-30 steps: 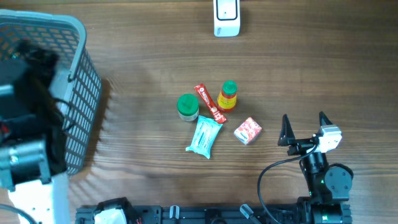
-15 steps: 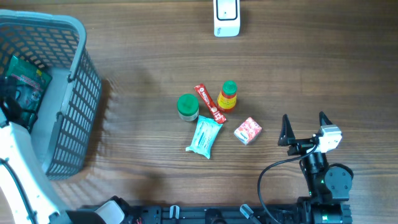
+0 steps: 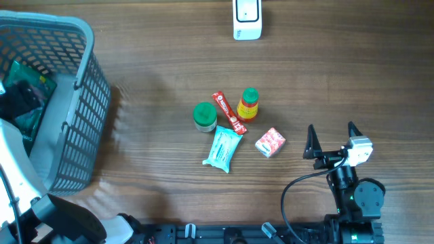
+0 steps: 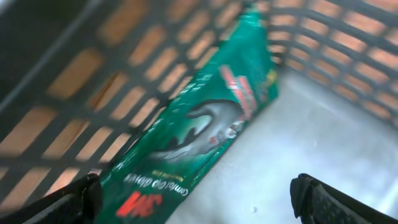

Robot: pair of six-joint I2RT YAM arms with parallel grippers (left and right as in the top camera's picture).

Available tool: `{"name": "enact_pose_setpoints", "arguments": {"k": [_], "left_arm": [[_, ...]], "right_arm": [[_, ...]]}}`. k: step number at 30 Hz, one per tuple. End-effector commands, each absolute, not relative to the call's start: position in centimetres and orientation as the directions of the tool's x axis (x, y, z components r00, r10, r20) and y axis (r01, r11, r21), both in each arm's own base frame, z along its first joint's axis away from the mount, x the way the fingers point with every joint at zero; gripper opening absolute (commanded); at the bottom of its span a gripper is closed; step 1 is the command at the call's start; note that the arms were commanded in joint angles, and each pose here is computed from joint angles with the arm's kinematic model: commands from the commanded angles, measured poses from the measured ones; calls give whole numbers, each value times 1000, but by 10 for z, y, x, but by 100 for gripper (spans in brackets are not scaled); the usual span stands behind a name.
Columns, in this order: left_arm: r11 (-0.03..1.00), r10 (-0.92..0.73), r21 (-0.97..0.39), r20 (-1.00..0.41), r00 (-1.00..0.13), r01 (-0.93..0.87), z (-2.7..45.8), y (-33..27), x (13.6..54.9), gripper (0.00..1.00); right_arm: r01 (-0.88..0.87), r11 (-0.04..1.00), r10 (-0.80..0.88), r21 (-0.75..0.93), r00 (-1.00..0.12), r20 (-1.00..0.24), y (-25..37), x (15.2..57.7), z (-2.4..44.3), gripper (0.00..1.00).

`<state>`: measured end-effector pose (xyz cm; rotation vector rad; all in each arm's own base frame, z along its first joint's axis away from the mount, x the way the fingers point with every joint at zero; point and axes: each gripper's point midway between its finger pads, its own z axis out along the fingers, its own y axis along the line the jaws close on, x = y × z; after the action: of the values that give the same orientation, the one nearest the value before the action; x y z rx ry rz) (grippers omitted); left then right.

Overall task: Scan the item barcode
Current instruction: 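Reach the left gripper into the basket and grasp the green glove bag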

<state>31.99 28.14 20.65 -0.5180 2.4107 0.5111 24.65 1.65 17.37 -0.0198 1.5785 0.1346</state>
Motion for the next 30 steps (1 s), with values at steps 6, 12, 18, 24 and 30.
{"name": "enact_pose_setpoints", "arguments": {"k": [6,12,18,24,30], "left_arm": [[923,126,378,-482,-867,-76,169,276,337,100],[916,126,393,-480,-868,-84,149,292,351,100],[895,160,436,-515,-842,-96,160,301,361,100],[896,172,438,-501,-848,-77,158,300,360,100],[917,146,396,-457,-877,-54,130,298,357,100]], "right_arm": [[-100,993,59,59,0,-998,17,246,176,100],[-100,993,59,58,0,-998,17,246,176,100],[-100,993,59,58,0,-998,17,246,176,100],[-100,993,59,58,0,-998,17,246,176,100],[-100,993,59,58,0,-998,17,246,176,100]]}}
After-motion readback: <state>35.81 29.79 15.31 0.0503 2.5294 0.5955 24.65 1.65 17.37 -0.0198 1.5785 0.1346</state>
